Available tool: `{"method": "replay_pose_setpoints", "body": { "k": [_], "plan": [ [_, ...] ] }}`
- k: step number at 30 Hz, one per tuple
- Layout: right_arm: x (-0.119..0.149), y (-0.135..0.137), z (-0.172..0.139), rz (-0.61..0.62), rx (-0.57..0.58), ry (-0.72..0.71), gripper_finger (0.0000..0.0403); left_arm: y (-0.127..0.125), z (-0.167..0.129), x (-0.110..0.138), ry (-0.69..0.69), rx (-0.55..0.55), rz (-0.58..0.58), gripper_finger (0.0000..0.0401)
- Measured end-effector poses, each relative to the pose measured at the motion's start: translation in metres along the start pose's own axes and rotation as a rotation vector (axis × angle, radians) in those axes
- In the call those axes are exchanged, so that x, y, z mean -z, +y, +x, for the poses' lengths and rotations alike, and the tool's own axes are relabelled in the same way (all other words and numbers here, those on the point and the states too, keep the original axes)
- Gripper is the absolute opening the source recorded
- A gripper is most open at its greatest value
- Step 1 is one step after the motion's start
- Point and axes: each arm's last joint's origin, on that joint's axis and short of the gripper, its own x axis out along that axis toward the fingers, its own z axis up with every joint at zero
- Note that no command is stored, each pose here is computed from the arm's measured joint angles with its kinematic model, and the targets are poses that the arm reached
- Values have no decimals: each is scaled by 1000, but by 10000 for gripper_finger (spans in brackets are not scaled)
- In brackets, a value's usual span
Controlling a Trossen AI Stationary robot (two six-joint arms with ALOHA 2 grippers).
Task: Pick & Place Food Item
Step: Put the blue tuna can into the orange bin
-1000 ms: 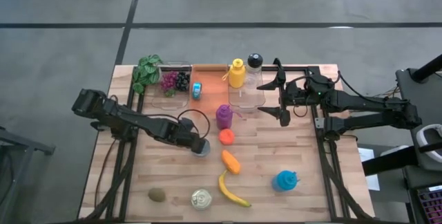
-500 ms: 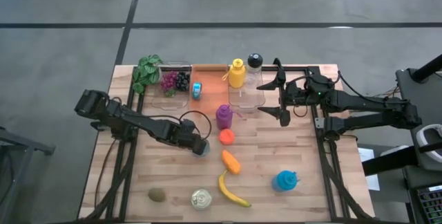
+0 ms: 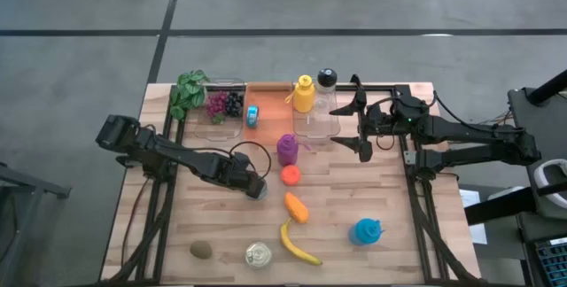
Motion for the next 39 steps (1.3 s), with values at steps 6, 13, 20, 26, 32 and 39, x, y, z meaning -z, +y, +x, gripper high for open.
{"method": "replay_pose_setpoints", "body": {
  "k": [6, 13, 20, 26, 32, 39],
  "plan": [
    [0, 0, 0, 2, 0, 0, 359, 1, 0, 0, 3, -15, -20, 0],
    [0, 0, 0, 2, 0, 0, 359, 1, -1, 0, 2, -12, -22, 0],
    [0, 0, 0, 2, 0, 1, 359, -2, -6, -2, 9, -26, -17, 0],
    [0, 0, 0, 2, 0, 1, 359, 2, -6, -1, 15, -54, -36, 0],
    [0, 0, 0, 2, 0, 1, 359, 1, -6, -1, 13, -43, -39, 0],
    [0, 0, 0, 2, 0, 1, 359, 1, -5, -1, 13, -45, -38, 0]
  ]
}}
